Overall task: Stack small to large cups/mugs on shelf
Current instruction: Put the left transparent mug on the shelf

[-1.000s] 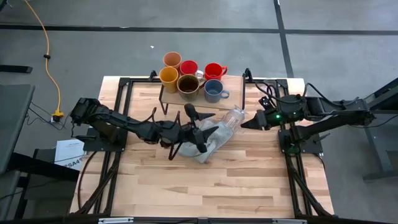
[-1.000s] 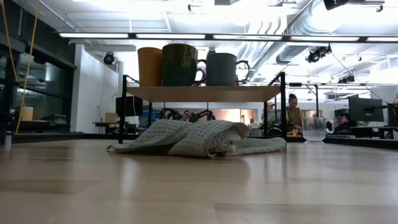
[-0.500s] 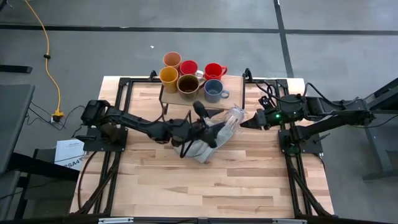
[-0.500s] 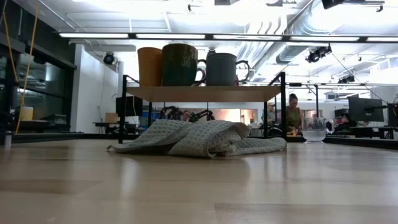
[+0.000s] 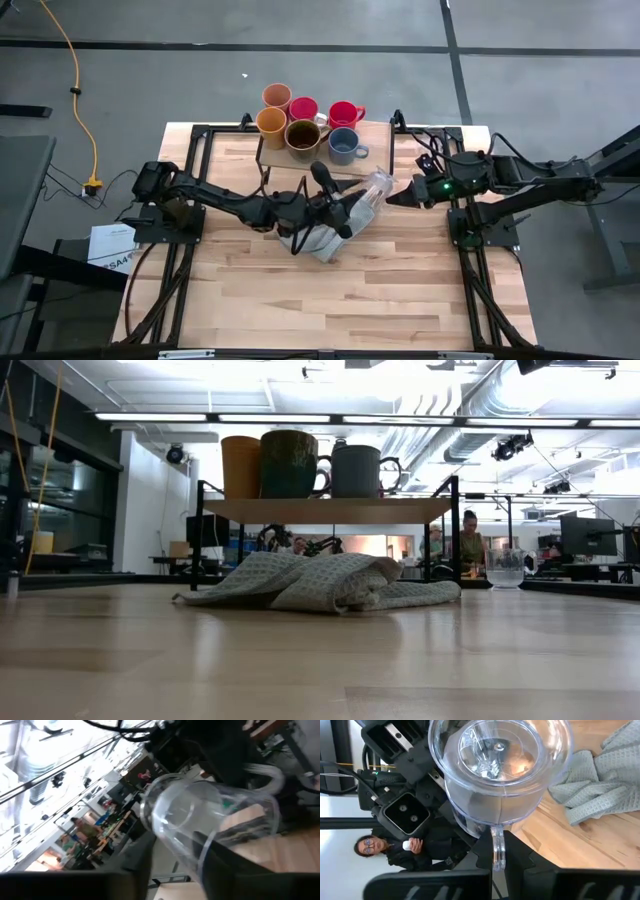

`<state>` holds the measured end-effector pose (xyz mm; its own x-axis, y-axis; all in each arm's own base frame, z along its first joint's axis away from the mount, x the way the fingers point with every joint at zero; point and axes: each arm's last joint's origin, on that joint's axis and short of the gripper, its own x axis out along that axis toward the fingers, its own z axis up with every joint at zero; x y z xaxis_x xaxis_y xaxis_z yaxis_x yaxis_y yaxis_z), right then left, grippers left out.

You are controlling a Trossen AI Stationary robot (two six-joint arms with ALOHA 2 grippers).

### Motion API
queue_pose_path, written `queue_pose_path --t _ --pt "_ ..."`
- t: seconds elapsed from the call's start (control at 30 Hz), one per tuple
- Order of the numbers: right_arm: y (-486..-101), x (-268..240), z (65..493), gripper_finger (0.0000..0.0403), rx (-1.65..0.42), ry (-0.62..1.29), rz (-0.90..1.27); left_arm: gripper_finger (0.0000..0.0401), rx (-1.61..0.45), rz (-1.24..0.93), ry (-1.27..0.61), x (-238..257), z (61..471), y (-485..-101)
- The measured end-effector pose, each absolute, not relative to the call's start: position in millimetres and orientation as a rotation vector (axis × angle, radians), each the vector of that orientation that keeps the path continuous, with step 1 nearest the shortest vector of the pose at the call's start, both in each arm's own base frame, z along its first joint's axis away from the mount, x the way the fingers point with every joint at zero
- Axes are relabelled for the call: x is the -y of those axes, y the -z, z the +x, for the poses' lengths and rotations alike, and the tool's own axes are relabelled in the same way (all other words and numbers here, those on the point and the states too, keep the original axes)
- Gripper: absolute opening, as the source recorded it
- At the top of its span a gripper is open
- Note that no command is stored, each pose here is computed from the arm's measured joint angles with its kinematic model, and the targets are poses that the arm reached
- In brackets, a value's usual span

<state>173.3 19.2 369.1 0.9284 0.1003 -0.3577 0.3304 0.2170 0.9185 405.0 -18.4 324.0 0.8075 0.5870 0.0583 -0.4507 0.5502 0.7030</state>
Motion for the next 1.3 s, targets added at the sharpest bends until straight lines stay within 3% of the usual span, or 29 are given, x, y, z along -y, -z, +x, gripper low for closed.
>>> queue_pose_path --t 0.17,0.43,0.83,1.03,1.3 --pt "-369.9 -19.4 174.4 0.0 -0.371 0.158 1.362 0.0016 -0.176 0.767 -0.599 18.2 405.5 -324.6" --pt "-370.1 -19.6 175.0 0.0017 -0.367 0.151 1.36 0.0006 -0.167 0.746 -0.593 18.1 405.7 -324.7" --pt "-381.1 -16.3 153.0 0.0149 -0.287 0.12 1.356 0.0001 -0.224 0.73 -0.582 18.7 405.5 -317.7" --pt "-393.2 -11.2 127.3 0.0166 -0.158 0.093 1.139 0.0 -0.23 0.663 -0.635 17.3 404.6 -316.8" --pt "-392.0 -9.8 131.2 0.0167 -0.163 0.107 0.546 0.0 -0.279 0.54 -0.622 17.4 403.8 -306.6"
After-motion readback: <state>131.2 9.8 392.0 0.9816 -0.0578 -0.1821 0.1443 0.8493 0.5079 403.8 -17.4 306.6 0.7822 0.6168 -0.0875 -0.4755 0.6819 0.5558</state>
